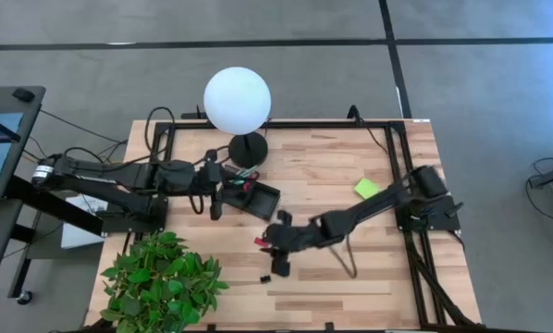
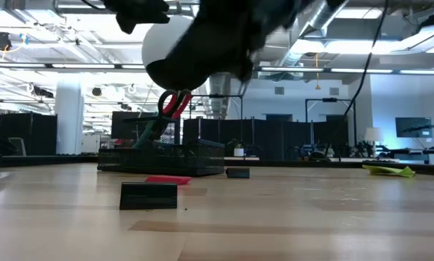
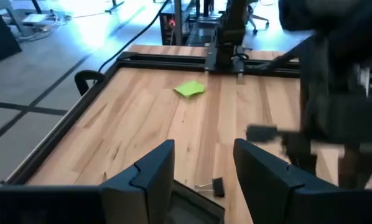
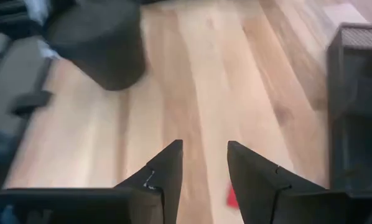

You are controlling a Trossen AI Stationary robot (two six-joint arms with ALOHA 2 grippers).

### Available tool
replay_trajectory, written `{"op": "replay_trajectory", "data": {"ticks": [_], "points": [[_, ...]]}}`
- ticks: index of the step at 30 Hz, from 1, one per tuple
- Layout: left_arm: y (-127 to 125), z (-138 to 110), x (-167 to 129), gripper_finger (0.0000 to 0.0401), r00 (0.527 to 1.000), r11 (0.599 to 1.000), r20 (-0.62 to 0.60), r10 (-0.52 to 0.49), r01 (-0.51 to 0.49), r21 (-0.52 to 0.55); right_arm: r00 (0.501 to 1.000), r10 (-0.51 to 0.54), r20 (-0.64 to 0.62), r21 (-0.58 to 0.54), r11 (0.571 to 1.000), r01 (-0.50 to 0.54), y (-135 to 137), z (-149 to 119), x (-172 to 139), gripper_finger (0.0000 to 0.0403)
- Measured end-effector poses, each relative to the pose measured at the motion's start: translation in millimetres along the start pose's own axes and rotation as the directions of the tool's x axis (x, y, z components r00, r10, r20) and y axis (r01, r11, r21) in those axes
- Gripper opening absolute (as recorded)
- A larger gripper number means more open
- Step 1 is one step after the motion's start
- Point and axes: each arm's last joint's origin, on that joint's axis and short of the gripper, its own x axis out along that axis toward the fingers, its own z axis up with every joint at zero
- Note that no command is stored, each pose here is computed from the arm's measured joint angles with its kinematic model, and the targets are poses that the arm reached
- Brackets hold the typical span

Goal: Pick and place office supplies into organizer
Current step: Put the red eraser into the black desk organizer

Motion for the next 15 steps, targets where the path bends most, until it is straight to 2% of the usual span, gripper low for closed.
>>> {"op": "replay_trajectory", "data": {"ticks": [4,7,10,15], "points": [[-2,2,-5,0.0162,1.0,1.0,0.014,-0.011,0.011,0.002,0.991,-0.125,0.048,0.019,0.992,0.124,1,-23,36,0.0118],[-5,2,-8,0.0162,0.999,0.999,0.02,-0.035,0.035,0.006,0.972,-0.229,0.048,0.017,0.973,0.229,-2,-36,48,0.0118],[-7,3,-11,0.0162,0.998,0.999,0.031,-0.051,0.051,0.012,0.962,-0.272,0.031,0.023,0.962,0.271,-5,-47,58,0.0118],[-10,4,-15,0.0162,0.997,0.997,0.041,-0.072,0.071,0.016,0.959,-0.282,0.003,0.06,0.958,0.282,-8,-73,82,0.0118]]}}
